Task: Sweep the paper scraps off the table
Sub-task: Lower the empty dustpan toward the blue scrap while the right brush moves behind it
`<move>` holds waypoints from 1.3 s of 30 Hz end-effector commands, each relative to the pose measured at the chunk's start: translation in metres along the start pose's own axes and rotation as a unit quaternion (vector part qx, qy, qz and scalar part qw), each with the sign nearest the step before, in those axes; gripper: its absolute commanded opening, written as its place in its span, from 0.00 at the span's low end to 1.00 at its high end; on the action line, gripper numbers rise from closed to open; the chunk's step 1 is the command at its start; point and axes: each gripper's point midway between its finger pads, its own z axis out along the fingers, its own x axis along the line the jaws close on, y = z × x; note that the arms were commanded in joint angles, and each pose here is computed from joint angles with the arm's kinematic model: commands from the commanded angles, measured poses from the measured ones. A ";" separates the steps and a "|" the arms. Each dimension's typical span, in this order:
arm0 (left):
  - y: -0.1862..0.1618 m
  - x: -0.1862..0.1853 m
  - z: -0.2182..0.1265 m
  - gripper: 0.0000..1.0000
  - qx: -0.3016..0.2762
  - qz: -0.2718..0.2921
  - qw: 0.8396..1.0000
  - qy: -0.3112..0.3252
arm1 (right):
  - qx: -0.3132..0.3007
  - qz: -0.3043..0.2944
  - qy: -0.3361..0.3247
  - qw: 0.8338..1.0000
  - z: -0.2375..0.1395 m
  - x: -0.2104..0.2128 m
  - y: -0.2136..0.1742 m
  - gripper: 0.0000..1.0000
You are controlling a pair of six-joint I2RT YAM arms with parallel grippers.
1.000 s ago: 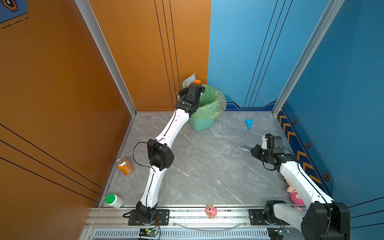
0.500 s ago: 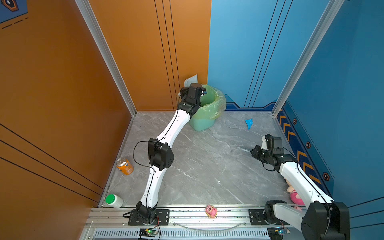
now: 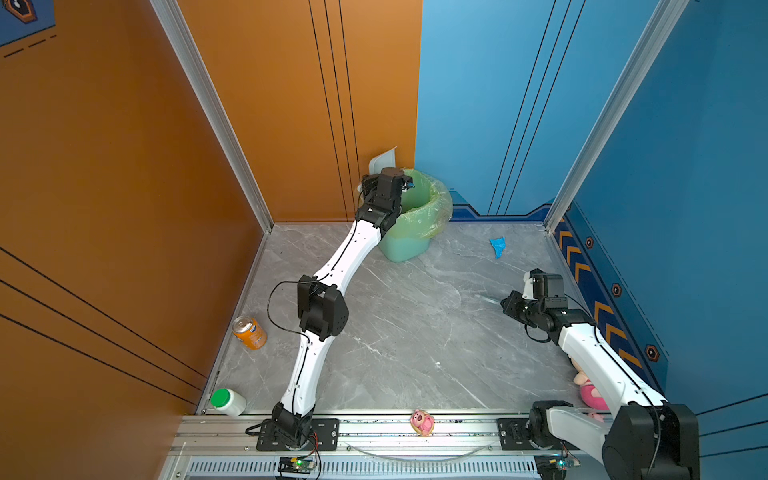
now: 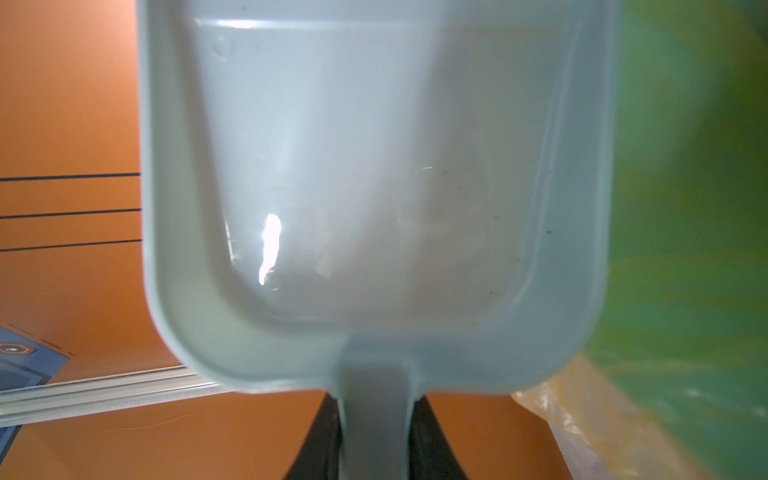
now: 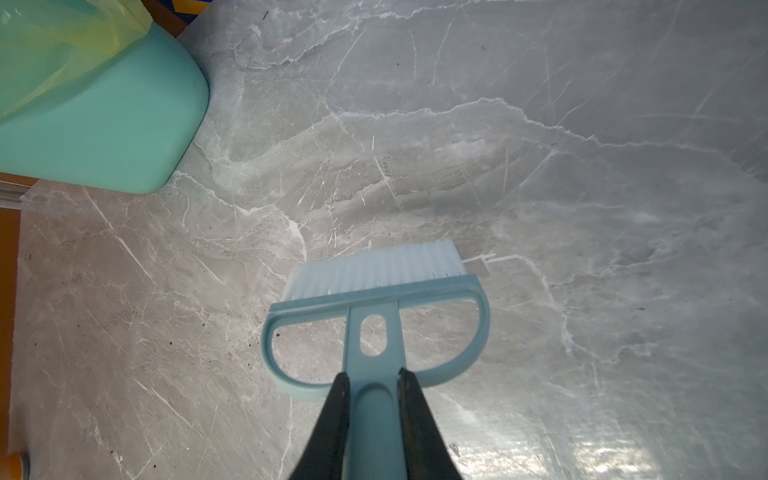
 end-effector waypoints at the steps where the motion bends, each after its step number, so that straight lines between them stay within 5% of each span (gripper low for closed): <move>1: -0.006 0.045 -0.016 0.00 -0.017 -0.104 0.994 0.017 | -0.007 0.001 0.009 1.000 -0.001 0.004 0.001 0.00; 11: -0.013 0.063 -0.042 0.00 -0.061 -0.241 0.968 -0.041 | -0.025 -0.003 0.010 1.000 -0.008 0.008 0.011 0.00; 17: 0.000 0.062 -0.074 0.00 -0.124 -0.309 0.936 -0.116 | -0.039 -0.006 0.011 0.999 -0.013 0.013 0.022 0.00; 30: 0.029 0.010 -0.126 0.00 -0.133 -0.301 0.926 -0.184 | -0.084 -0.015 0.004 0.996 -0.020 0.025 0.061 0.00; 39: 0.044 -0.032 -0.162 0.00 -0.148 -0.319 0.900 -0.257 | -0.101 -0.036 -0.023 0.994 -0.024 0.028 0.092 0.00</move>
